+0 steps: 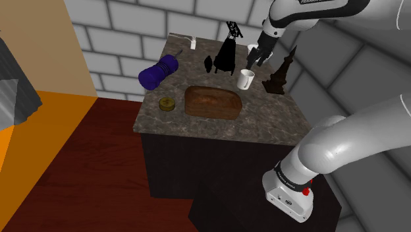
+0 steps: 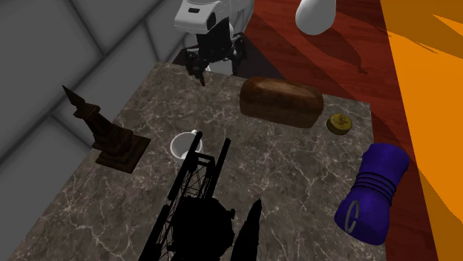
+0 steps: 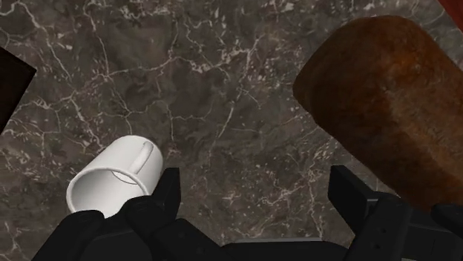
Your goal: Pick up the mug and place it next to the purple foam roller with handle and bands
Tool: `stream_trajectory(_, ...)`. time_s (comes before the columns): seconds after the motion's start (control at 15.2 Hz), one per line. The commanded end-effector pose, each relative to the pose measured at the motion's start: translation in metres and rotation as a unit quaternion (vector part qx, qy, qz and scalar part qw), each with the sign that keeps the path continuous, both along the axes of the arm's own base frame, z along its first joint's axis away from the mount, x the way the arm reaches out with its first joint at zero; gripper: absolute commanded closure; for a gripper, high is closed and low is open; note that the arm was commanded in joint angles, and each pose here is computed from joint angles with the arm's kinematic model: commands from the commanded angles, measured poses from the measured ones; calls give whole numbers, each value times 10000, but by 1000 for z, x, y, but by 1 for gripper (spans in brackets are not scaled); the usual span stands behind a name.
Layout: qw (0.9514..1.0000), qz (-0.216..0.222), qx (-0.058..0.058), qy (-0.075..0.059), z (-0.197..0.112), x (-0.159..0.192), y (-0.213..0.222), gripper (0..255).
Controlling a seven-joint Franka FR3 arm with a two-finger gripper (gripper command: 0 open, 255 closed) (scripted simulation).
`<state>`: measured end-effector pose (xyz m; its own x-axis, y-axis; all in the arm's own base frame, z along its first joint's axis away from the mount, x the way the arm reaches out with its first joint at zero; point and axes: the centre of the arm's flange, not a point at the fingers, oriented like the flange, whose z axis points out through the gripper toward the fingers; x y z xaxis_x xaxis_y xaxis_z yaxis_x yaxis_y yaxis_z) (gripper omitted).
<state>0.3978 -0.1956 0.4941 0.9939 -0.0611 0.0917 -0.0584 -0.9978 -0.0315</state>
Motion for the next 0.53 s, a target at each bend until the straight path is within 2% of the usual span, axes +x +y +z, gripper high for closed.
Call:
stream_trajectory(0.0, 10000, 48, 9, -10, -12, 9, -23, 0)
stream_trajectory(0.46, 9998, 189, 68, -34, -54, 41, -100, 0)
